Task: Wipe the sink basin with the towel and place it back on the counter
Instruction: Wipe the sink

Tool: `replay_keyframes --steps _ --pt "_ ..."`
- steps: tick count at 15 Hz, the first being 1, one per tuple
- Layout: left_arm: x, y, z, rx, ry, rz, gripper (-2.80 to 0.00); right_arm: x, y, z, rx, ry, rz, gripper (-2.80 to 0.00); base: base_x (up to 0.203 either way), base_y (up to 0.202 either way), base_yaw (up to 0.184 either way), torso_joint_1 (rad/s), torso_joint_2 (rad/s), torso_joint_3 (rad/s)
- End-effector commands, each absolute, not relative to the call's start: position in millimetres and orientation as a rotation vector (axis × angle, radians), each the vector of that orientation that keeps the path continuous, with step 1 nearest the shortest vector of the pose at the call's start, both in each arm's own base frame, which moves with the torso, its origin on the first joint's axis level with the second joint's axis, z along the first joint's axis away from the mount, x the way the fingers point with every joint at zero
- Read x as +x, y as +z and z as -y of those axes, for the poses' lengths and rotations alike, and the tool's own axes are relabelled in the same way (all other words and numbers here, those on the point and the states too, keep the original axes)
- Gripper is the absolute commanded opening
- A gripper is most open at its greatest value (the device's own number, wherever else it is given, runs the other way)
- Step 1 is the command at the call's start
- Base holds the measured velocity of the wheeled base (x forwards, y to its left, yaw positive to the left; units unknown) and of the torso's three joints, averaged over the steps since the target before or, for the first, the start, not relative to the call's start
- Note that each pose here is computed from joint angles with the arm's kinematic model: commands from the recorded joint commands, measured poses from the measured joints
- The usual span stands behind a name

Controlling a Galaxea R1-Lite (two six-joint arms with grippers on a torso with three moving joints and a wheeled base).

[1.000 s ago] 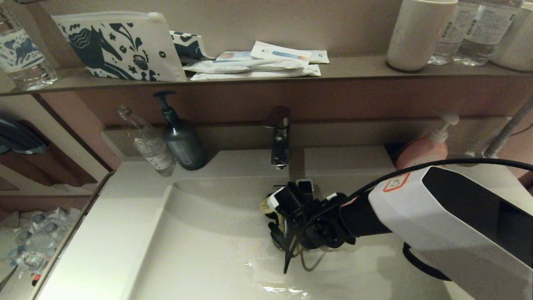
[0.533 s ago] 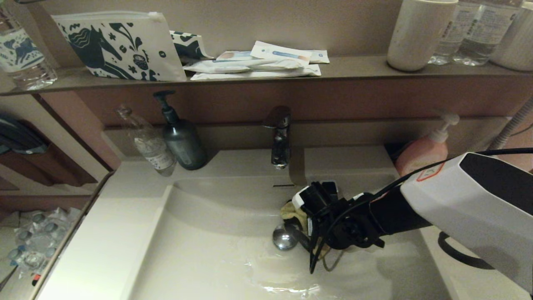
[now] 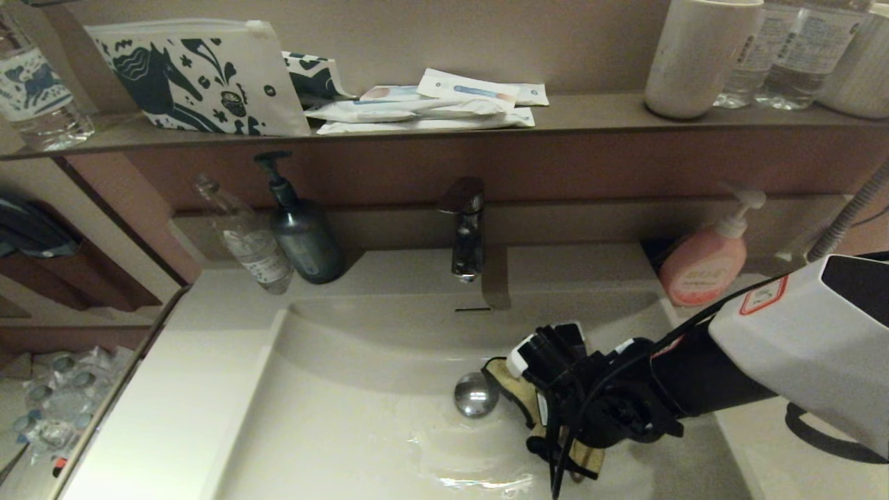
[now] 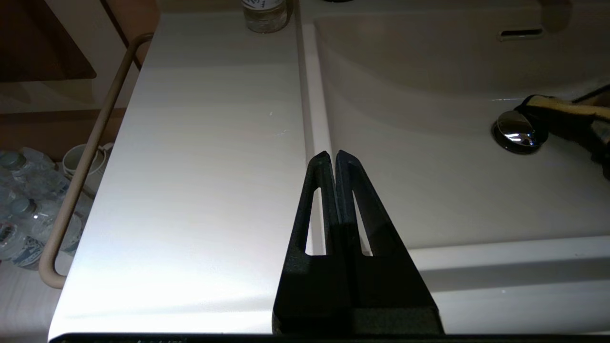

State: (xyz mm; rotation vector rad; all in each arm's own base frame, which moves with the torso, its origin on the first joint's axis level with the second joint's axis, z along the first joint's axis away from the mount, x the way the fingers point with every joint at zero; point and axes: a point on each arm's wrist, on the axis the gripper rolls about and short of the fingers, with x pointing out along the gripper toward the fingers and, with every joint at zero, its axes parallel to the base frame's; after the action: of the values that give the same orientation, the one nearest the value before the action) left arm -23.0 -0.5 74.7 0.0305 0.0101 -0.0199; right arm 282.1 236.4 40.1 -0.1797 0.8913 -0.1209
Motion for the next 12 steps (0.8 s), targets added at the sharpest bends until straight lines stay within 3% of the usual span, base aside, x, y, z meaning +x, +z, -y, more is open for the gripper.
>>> replay_keyframes --steps 1,7,12 --pt "-23 75 1 0.029 -0.020 -0.011 -2.80 268 26 -250 -0.221 -0.081 -0.918 -2.80 0.000 0.000 0.000 0.000 0.00 0.000" --pt "-23 75 1 0.031 -0.020 -0.012 -2.80 245 -4 -312 -0.224 0.064 -0.938 -2.80 0.000 0.000 0.000 0.000 0.00 0.000" --pt "-23 75 1 0.031 -0.020 -0.012 -2.80 256 13 -356 -0.131 0.150 -0.845 -2.80 0.000 0.000 0.000 0.000 0.00 0.000"
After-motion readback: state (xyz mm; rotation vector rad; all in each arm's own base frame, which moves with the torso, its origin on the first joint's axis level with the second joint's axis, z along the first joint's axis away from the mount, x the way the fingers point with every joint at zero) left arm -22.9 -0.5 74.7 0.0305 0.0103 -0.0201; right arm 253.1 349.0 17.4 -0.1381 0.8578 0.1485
